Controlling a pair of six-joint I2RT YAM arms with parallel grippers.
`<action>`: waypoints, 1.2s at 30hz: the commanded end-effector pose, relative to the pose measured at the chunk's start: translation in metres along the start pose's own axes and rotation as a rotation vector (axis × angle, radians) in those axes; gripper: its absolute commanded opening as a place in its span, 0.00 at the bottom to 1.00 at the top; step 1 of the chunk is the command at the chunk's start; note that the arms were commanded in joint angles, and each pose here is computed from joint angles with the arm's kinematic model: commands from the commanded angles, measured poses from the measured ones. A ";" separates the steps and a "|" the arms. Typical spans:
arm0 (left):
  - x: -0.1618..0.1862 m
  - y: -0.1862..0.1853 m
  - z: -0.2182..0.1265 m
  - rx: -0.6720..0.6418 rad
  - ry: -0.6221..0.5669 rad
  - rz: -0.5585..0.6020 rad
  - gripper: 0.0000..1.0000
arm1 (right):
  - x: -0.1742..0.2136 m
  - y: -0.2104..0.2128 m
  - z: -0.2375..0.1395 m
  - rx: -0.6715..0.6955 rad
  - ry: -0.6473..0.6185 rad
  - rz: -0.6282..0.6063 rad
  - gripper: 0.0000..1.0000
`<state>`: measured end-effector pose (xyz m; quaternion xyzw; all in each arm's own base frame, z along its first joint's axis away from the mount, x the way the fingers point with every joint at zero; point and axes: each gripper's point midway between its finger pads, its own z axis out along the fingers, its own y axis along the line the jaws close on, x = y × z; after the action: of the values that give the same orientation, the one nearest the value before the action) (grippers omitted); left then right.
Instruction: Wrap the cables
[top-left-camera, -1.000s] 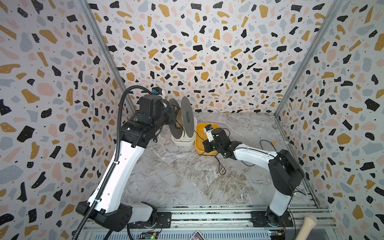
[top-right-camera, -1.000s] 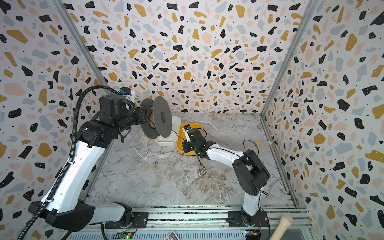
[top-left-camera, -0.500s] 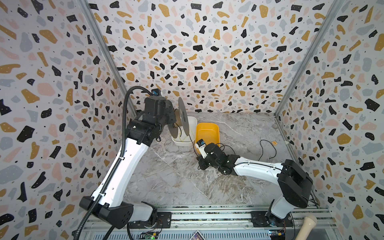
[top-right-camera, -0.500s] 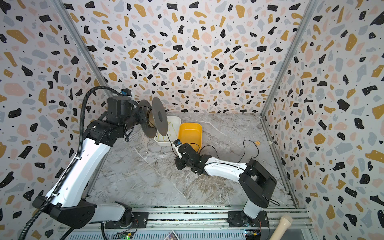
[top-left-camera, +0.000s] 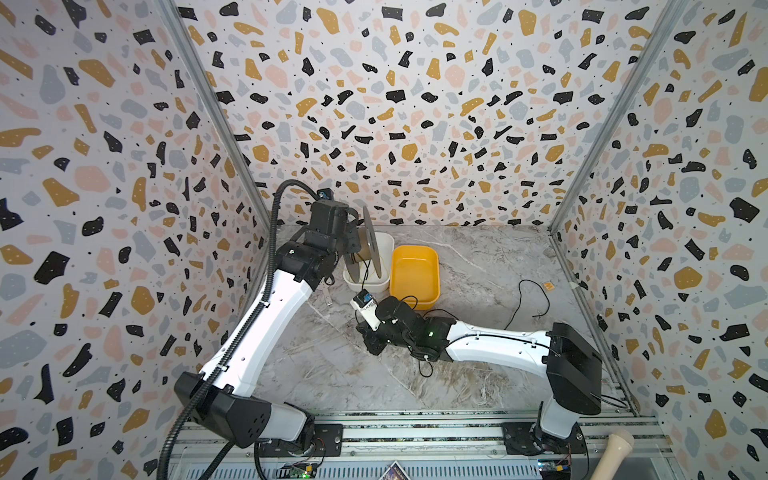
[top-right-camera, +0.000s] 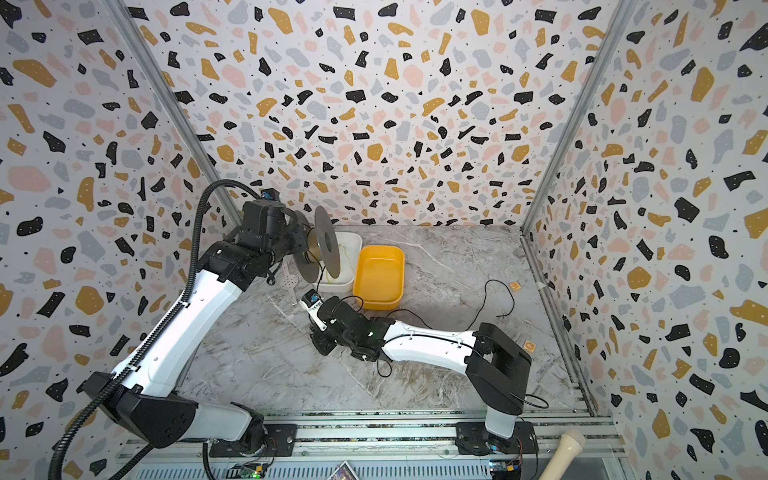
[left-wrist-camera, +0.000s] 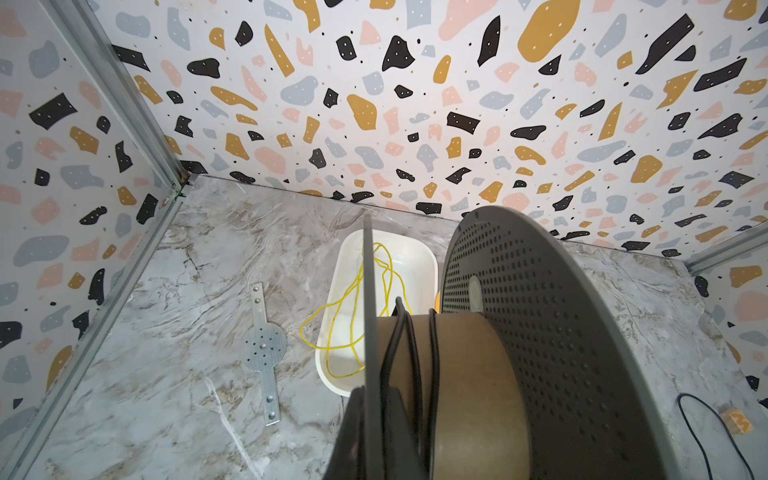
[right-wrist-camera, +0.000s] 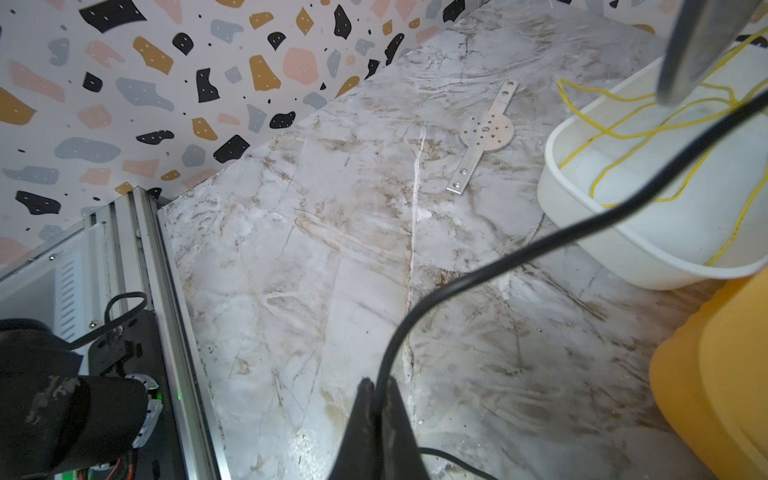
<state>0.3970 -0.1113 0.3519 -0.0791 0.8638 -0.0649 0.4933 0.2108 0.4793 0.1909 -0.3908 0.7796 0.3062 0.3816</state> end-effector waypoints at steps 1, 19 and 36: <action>-0.039 -0.012 -0.017 0.061 -0.155 -0.074 0.00 | -0.021 0.005 -0.006 -0.005 -0.034 -0.019 0.00; -0.004 0.003 -0.016 -0.039 -0.092 0.131 0.00 | -0.115 -0.058 -0.117 0.177 -0.205 -0.032 0.00; 0.031 -0.017 -0.037 -0.083 -0.037 0.460 0.00 | -0.182 -0.185 -0.192 0.486 -0.281 -0.072 0.00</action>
<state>0.3639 -0.1582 0.3413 0.0776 0.8561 0.0206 0.5105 0.3323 0.3541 0.3636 -0.3363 0.7616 0.2049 0.5146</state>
